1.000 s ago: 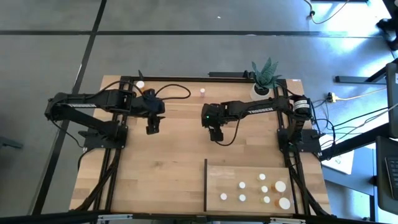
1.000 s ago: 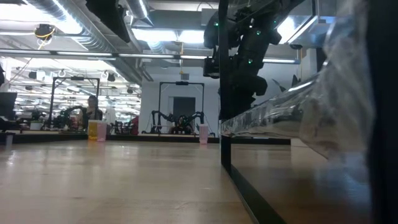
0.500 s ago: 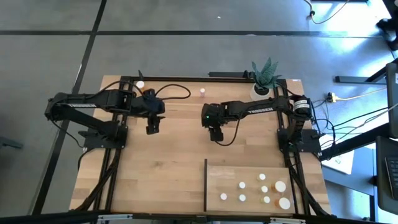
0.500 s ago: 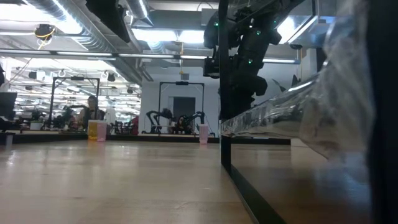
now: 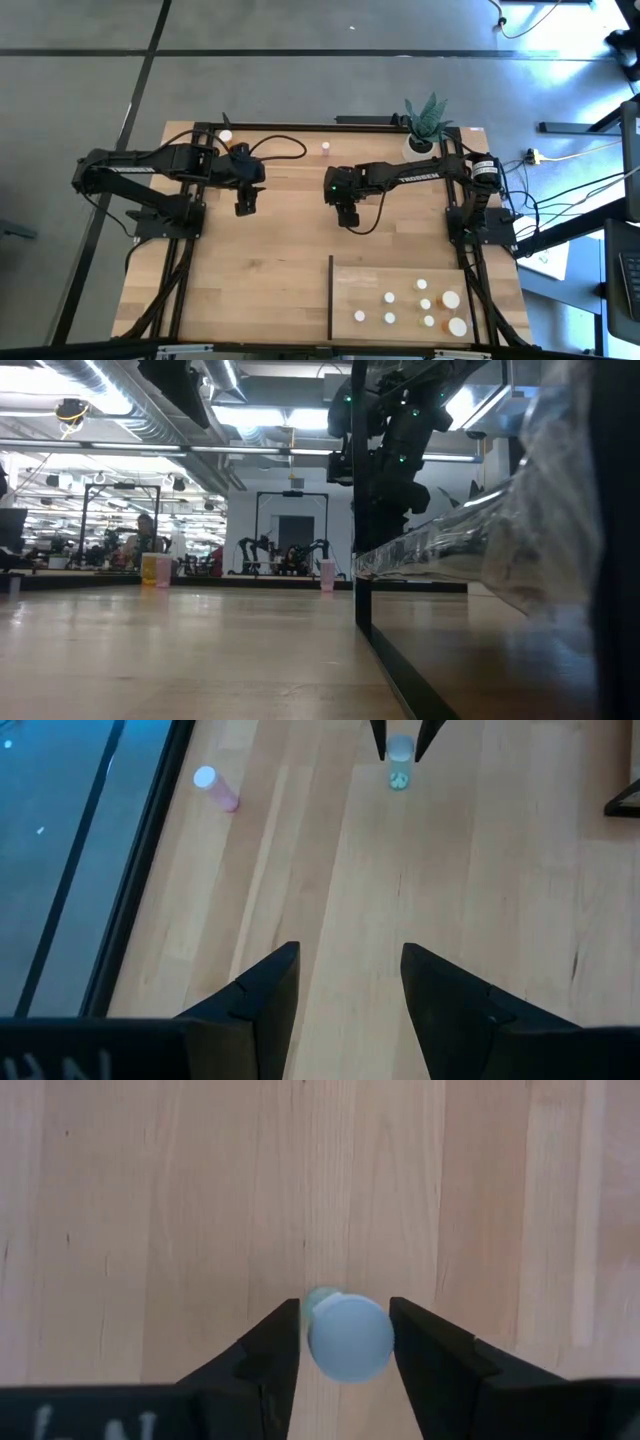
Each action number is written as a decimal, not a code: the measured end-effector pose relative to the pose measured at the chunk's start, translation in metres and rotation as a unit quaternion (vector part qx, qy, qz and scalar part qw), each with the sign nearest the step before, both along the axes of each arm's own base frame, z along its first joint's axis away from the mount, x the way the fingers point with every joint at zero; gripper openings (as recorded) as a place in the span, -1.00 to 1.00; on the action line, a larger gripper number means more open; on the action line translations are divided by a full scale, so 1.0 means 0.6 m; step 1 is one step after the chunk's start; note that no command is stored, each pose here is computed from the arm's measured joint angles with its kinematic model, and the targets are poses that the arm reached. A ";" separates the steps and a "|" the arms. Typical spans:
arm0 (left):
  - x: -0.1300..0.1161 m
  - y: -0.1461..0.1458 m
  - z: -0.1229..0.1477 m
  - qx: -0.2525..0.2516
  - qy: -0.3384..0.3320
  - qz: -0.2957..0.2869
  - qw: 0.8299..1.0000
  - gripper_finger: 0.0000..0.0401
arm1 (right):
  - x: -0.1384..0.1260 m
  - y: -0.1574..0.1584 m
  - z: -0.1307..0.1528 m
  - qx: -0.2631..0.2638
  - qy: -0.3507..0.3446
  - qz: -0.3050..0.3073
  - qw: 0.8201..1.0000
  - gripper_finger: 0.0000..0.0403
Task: Pick and place medicine bottles onto shelf by color
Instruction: Put the green pill bottle on the shelf aligned with the other green pill bottle
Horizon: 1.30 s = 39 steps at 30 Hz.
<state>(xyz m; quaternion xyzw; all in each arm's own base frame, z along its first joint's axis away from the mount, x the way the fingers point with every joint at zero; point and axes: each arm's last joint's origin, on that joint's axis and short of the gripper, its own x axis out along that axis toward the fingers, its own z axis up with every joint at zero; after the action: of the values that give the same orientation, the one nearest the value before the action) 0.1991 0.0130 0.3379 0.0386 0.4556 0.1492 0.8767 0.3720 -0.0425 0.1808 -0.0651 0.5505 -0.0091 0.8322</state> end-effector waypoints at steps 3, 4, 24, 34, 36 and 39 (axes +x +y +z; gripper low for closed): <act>0.000 0.000 0.000 0.000 0.000 0.000 1.000 -0.16 | 0.000 0.000 0.000 0.000 0.000 0.000 1.000 -0.28; 0.000 0.000 0.000 0.000 0.000 0.000 1.000 -0.16 | 0.000 0.000 0.000 0.000 0.000 0.000 1.000 -0.30; 0.000 0.000 0.000 0.000 0.000 0.000 1.000 -0.16 | -0.007 0.013 0.019 0.012 -0.006 -0.009 1.000 -0.39; 0.002 0.000 0.001 0.000 -0.007 -0.001 1.000 -0.16 | -0.045 0.060 0.090 0.038 -0.027 -0.028 0.999 -0.39; 0.003 0.000 0.002 0.002 -0.011 -0.003 1.000 -0.16 | -0.055 0.075 0.102 0.046 -0.027 -0.032 0.998 -0.39; 0.008 -0.003 0.004 0.000 -0.023 -0.021 1.000 -0.16 | -0.069 0.100 0.116 0.062 -0.024 -0.041 0.997 -0.39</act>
<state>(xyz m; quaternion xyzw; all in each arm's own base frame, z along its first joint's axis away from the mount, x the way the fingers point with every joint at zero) 0.2041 0.0112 0.3405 0.0446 0.4349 0.1311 0.8898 0.3307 0.0172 0.2506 0.0093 0.5317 -0.0108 0.8468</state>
